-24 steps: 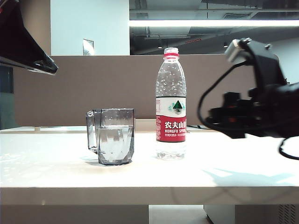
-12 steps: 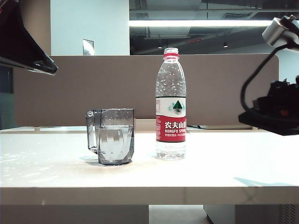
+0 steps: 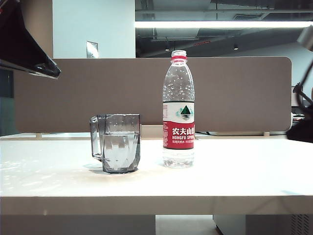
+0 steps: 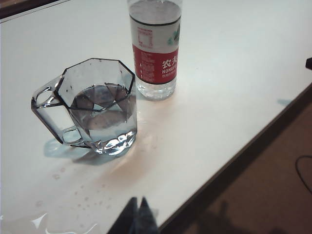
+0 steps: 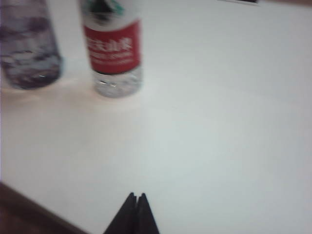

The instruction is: Pick up the mineral water bottle on the table and pour water into the mug until it's half full.

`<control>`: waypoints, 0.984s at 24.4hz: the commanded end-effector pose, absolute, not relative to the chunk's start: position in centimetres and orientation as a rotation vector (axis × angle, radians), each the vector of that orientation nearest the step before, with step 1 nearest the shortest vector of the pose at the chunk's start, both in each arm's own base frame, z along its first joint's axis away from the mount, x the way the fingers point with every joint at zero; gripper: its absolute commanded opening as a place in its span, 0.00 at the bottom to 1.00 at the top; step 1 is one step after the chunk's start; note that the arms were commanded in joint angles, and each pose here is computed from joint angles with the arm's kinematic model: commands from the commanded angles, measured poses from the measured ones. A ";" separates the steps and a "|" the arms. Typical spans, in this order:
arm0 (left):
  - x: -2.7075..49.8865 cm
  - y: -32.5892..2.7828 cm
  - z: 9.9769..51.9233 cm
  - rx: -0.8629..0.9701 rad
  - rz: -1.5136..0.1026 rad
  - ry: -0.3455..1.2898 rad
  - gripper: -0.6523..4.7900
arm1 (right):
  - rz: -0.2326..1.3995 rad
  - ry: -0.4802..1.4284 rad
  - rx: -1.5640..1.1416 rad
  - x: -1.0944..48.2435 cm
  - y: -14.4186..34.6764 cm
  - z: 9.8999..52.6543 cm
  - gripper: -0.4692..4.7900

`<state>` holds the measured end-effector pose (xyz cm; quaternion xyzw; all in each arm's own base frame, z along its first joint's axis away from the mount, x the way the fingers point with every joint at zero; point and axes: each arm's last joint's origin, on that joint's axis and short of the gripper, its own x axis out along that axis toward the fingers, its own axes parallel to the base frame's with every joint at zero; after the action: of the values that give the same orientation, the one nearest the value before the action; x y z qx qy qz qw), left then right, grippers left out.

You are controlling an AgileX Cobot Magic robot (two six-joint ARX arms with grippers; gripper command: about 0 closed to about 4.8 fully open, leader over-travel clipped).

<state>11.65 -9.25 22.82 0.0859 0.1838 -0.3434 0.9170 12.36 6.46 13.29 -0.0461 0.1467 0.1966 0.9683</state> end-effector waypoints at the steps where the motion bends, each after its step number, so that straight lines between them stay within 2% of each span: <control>1: 11.7 -9.3 23.0 0.170 -0.709 0.362 0.12 | 0.365 0.365 -0.093 12.1 5.4 12.7 0.08; 5: 11.7 -9.3 23.1 0.170 -0.709 0.362 0.12 | 0.318 0.414 -0.059 11.6 3.7 12.6 0.08; 10: 11.7 -9.3 23.0 0.170 -0.709 0.362 0.12 | 0.223 0.389 -0.031 10.9 2.2 13.0 0.08; 16: 11.7 -9.3 23.0 0.170 -0.709 0.362 0.12 | 0.248 0.356 -0.019 10.2 2.1 13.3 0.08; 24: 11.7 -9.3 23.0 0.170 -0.709 0.362 0.12 | 0.174 0.264 -0.011 9.8 1.4 14.0 0.08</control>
<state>11.64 -9.25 22.82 0.0858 0.1836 -0.3434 0.9171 9.81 1.56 14.14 -0.0054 0.1331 0.0991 0.9861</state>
